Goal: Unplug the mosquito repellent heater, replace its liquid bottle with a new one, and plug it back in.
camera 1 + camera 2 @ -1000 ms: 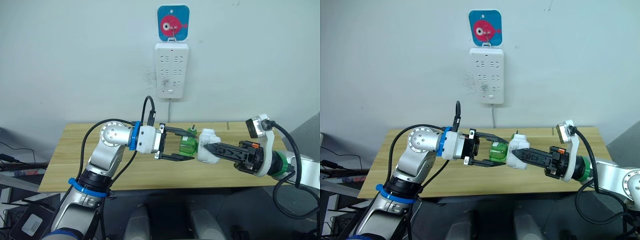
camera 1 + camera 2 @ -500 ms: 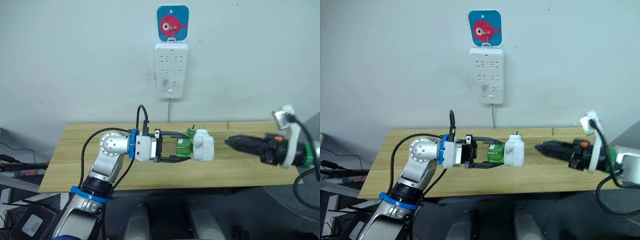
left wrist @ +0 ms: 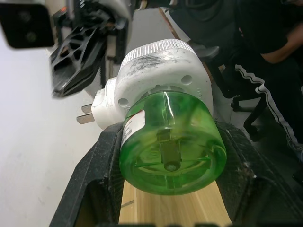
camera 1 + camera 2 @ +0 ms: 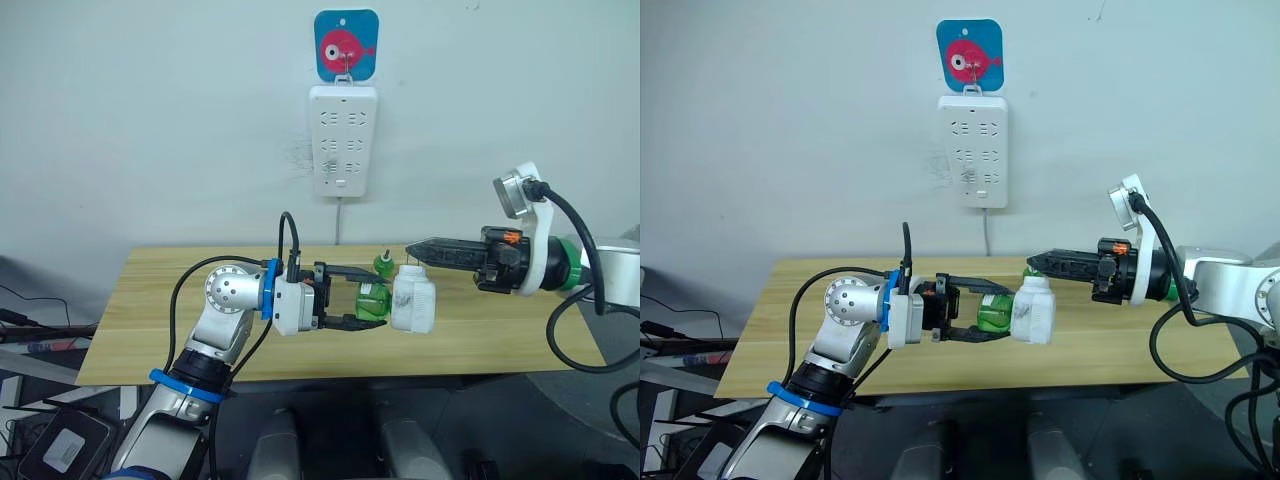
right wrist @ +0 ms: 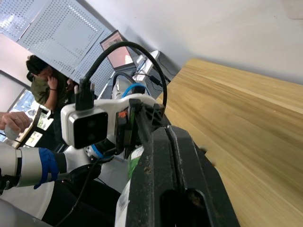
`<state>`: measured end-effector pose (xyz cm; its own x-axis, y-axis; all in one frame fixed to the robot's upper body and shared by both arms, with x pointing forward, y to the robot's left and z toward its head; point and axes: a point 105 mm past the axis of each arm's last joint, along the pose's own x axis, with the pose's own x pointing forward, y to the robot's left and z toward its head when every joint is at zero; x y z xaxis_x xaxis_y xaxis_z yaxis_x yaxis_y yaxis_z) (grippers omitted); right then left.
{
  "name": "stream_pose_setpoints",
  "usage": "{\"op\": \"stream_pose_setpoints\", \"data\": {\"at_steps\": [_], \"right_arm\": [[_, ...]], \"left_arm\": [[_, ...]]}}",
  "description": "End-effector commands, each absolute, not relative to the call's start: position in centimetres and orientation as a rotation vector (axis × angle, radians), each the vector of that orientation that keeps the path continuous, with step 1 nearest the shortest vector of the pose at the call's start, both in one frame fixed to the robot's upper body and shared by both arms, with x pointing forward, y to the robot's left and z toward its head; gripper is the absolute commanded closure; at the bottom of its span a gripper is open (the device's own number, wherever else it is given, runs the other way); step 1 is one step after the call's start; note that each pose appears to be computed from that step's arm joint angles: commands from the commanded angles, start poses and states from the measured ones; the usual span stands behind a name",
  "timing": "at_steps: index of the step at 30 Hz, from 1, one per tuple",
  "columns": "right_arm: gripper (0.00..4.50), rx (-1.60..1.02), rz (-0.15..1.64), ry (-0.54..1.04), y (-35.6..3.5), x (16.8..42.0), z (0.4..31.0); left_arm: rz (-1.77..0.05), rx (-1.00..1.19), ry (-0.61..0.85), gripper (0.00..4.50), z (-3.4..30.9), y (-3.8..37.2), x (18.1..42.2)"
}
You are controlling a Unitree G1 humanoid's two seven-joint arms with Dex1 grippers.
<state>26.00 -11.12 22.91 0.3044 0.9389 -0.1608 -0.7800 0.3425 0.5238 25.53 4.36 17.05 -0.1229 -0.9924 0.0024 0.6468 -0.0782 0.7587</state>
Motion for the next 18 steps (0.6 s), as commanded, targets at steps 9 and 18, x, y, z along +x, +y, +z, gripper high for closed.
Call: {"op": "stream_pose_setpoints", "data": {"at_steps": [9, 18], "right_arm": [[4.5, 0.328, 1.199, 0.604, -11.1, 25.9, 21.4], [4.5, 0.307, 1.18, 0.651, -11.2, 26.1, 20.2]], "left_arm": [[-1.548, 0.651, -0.831, 2.26, 18.0, 3.9, 25.1], [-1.557, 0.666, -0.862, 2.26, 17.9, 3.8, 24.7]]}}
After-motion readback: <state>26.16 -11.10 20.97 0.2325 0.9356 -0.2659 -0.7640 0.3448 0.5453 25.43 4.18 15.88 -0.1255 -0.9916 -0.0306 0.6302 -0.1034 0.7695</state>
